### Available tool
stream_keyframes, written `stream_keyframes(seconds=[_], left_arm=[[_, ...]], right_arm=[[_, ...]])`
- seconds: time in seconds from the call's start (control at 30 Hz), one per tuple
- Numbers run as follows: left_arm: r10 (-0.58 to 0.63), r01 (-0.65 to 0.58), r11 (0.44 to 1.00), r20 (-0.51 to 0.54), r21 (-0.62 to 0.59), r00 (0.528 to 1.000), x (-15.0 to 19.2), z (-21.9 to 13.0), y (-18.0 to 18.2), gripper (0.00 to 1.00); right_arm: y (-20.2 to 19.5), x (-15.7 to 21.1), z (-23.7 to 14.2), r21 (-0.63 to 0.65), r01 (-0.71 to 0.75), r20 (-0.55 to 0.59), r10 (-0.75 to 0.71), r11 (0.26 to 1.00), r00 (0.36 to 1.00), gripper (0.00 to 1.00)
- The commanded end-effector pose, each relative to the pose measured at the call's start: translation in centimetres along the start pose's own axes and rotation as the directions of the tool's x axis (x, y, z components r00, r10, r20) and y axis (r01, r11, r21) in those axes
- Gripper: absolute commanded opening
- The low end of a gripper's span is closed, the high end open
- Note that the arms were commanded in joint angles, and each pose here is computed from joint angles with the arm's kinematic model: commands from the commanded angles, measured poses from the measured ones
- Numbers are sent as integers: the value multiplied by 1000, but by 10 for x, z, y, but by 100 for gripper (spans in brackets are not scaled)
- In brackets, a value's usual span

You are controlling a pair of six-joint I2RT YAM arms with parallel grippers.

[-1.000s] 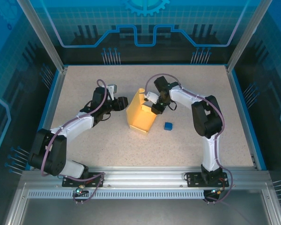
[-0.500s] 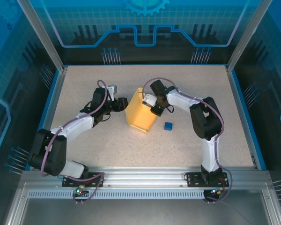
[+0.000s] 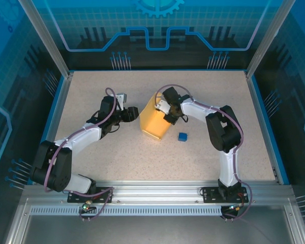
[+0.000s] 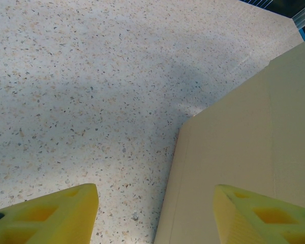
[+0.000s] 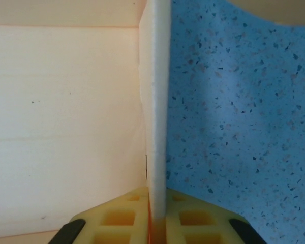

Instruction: Fold the paper box

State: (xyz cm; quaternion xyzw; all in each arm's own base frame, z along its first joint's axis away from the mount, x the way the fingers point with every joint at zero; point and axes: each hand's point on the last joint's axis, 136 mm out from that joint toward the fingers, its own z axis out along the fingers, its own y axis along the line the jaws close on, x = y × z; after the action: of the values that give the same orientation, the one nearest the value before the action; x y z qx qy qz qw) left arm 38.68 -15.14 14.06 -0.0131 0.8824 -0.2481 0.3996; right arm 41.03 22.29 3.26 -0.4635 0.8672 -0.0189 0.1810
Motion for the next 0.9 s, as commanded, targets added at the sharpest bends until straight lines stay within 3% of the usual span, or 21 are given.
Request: stream_keyframes(seconds=[0.0, 0.27, 0.53, 0.67, 0.87], left_arm=[[23, -23, 1000, 20, -13, 1000, -3, -5, 3, 62], [23, -23, 1000, 10, -13, 1000, -1, -3, 4, 62], [22, -22, 1000, 5, -10, 1000, 0, -2, 3, 62], [20, -20, 1000, 3, -12, 1000, 1, -2, 4, 62], [18, -18, 1000, 12, -12, 1000, 2, -8, 4, 62]], right_arm=[[6, 10, -7, -50, -53, -9, 53, 997, 999, 18], [6, 2, -19, -108, -111, 45, 117, 988, 992, 33], [2, -6, -31, -147, -171, 100, 186, 974, 977, 41], [0, -16, -46, -205, -231, 165, 267, 951, 950, 49], [-8, -12, -81, -229, -403, 226, 451, 886, 864, 50]])
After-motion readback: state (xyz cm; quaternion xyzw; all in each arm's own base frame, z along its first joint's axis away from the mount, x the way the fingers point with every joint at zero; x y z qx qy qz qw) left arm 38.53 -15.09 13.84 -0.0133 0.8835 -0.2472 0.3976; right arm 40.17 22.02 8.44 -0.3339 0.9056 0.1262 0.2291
